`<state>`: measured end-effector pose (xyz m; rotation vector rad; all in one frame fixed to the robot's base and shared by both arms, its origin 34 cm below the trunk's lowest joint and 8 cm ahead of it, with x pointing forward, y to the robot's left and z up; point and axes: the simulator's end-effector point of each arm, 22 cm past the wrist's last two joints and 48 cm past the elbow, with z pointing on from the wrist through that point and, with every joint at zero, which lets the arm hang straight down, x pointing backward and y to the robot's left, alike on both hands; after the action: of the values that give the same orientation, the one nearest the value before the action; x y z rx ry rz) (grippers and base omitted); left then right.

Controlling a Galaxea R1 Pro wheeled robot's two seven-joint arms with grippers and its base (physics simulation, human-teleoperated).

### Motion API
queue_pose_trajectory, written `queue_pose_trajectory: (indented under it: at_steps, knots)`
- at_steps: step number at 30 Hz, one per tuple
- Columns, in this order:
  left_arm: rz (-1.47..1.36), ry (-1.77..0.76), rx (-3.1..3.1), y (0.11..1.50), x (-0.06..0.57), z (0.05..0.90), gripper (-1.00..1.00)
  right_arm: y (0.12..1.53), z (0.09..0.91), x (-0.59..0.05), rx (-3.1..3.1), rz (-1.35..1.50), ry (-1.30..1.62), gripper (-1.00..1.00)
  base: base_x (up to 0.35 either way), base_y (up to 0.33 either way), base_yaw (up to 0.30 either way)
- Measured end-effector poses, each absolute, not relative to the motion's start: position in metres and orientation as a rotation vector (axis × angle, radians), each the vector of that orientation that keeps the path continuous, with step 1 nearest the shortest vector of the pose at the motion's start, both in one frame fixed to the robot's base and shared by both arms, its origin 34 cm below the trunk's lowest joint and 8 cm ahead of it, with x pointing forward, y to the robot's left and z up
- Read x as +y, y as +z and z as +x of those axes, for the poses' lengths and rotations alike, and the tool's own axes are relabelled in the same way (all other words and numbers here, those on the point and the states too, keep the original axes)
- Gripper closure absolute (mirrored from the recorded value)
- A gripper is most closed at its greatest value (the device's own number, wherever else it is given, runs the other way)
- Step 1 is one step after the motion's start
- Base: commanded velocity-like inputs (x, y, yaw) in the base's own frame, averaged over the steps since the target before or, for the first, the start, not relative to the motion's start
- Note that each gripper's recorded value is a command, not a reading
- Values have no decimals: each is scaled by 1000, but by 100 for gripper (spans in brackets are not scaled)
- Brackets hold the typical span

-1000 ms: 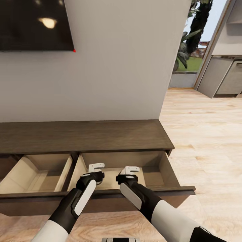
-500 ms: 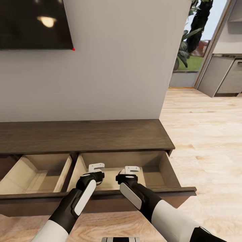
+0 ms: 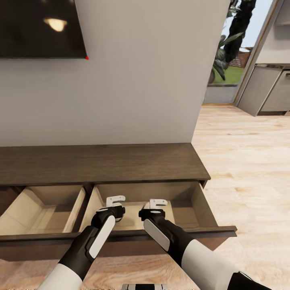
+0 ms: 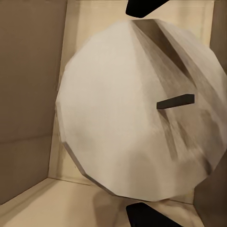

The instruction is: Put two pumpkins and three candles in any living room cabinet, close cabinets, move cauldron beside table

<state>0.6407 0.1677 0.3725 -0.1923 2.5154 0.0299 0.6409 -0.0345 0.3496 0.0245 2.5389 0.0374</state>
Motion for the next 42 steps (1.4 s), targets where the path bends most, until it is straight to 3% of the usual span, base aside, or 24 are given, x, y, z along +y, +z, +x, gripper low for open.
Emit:
queue_pose_trajectory:
  at_steps: [36, 37, 42]
  knots:
    - [-190, 26, 2551, 354, 167, 636, 100, 343, 659, -39, 2530, 30, 29, 100, 0, 0, 0]
    - [-191, 26, 2551, 354, 167, 636, 100, 343, 659, -39, 2530, 30, 29, -100, 0, 0, 0]
    - [-200, 24, 2551, 355, 168, 636, 100, 343, 659, -39, 2531, 29, 29, -100, 0, 0, 0]
